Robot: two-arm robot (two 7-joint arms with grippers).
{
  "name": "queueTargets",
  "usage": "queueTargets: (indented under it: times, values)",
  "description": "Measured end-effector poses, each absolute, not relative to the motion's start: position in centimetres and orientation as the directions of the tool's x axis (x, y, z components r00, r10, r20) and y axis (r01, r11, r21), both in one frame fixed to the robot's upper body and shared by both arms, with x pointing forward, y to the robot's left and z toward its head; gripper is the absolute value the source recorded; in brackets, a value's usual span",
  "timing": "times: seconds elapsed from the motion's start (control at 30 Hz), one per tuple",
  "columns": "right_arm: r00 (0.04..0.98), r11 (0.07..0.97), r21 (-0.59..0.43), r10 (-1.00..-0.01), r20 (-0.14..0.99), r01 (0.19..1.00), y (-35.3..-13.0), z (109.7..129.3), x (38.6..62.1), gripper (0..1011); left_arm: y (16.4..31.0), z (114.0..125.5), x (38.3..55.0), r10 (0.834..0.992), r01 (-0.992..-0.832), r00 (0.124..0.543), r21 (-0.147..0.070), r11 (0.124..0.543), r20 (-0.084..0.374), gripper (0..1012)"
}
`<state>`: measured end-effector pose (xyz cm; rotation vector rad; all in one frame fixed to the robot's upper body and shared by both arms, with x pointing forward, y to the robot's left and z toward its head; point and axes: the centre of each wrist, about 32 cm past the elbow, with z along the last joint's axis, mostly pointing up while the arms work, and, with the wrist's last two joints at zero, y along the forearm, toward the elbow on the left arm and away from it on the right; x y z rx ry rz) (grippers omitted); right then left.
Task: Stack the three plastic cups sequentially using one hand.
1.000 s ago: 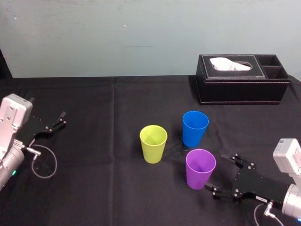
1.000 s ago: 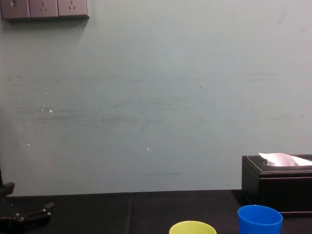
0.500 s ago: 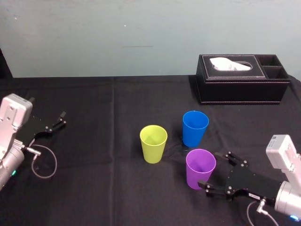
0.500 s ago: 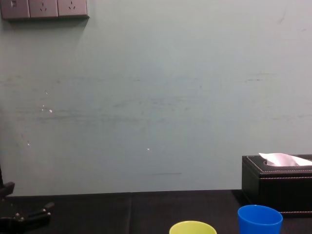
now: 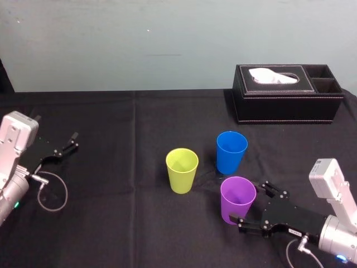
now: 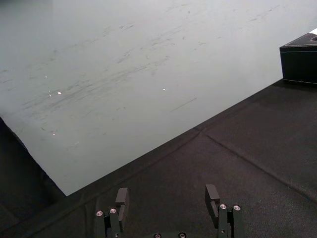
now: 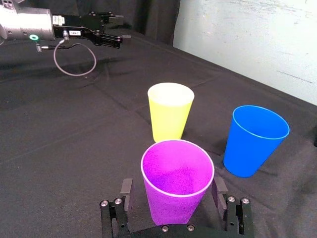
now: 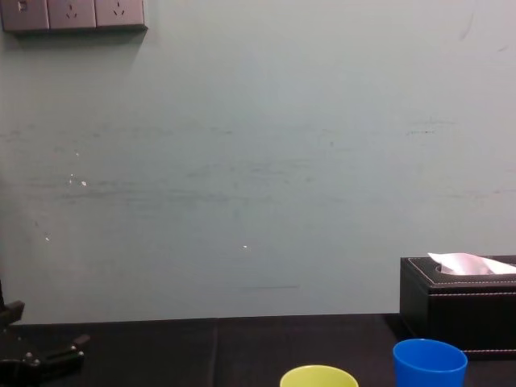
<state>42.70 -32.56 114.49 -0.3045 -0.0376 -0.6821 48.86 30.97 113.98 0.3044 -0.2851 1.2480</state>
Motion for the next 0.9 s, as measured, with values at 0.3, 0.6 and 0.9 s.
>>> queueTargets:
  times: [0.3,0.6,0.9]
  values:
    - [0.777,0.737,-0.258,-0.619,0.112,0.625,-32.24,114.25,42.85,1003,30.97,113.98,48.86,0.880,-0.955,0.292,0.070,0.287,0.374,1010]
    - [0.777,0.737,-0.257,-0.621,0.106,0.625,-32.21,114.22,42.88,1003,30.97,113.98,48.86,0.880,-0.955,0.292,0.070,0.287,0.374,1010]
    - [0.777,0.737,-0.257,-0.621,0.108,0.625,-32.23,114.24,42.87,928,30.97,113.98,48.86,0.880,-0.955,0.292,0.070,0.287,0.374,1010]
